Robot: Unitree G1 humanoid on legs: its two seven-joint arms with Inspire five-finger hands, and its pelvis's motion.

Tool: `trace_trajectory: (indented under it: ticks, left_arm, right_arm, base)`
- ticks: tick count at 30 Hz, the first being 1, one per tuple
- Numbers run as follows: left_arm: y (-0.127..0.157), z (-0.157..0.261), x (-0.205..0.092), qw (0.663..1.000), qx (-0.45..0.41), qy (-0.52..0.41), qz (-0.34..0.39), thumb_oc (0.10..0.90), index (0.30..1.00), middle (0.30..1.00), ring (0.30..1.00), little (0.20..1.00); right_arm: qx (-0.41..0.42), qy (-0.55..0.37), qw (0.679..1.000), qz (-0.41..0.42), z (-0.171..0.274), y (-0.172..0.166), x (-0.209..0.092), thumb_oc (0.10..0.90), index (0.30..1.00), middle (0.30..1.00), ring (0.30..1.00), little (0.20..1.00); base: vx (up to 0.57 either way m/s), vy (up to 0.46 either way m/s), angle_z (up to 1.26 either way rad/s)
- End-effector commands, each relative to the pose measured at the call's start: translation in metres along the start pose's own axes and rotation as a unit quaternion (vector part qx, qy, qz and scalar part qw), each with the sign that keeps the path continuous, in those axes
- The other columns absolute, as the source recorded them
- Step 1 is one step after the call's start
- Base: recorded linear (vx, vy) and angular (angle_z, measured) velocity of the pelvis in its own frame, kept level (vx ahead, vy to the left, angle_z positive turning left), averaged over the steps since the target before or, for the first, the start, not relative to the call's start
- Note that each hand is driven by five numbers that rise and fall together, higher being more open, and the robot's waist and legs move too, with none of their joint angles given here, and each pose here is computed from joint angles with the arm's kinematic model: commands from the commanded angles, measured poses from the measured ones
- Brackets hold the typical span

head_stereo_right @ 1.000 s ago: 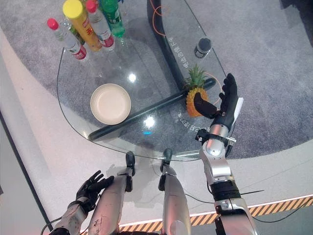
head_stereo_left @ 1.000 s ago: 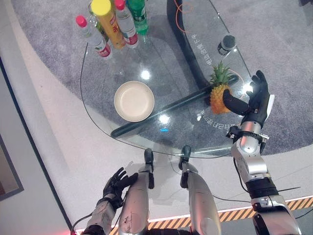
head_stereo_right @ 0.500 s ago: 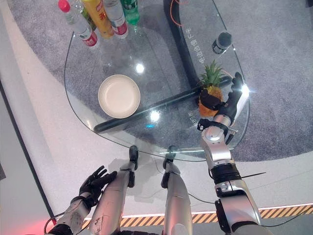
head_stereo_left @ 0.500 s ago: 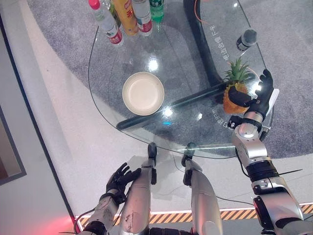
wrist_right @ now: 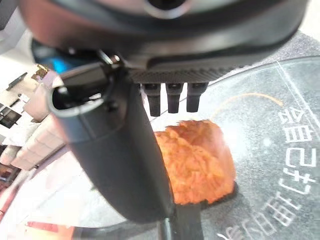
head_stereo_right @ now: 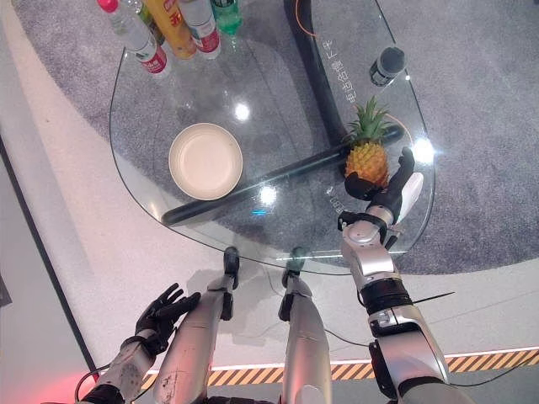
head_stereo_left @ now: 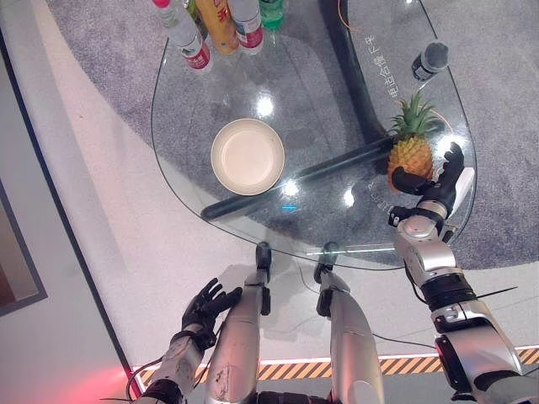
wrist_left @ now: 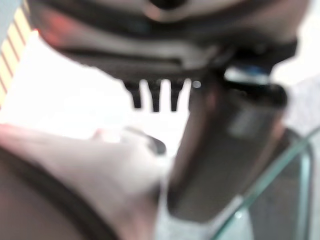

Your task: Pick up the fruit to the plate

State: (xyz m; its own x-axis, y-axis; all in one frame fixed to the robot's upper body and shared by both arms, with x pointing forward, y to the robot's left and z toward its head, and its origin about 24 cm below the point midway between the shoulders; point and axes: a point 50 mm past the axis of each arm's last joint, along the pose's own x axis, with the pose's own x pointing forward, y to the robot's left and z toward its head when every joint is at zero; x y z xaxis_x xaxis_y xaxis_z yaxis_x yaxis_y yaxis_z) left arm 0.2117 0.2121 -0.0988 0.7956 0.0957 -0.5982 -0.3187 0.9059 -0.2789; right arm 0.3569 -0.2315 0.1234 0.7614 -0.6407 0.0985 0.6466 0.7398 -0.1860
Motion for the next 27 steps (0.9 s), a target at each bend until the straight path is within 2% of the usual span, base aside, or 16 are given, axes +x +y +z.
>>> trace_trajectory:
  ticks: [1, 27]
  left_arm:
    - [0.005, -0.014, -0.008, 1.0, -0.001, 0.018, 0.007, 0.8, 0.9, 0.9, 0.9, 0.9]
    - [0.0, -0.011, -0.007, 1.0, 0.008, 0.012, -0.018, 0.8, 0.9, 0.9, 0.9, 0.9]
  right_arm:
    - [0.006, -0.096, 0.995, -0.019, 0.042, -0.023, 0.015, 0.8, 0.9, 0.9, 0.9, 0.9]
    - [-0.012, 0.028, 0.998, -0.058, 0.027, -0.032, 0.045, 0.8, 0.9, 0.9, 0.9, 0.9]
  base:
    - [0.0, 0.0, 0.0]
    - [0.0, 0.0, 0.0]
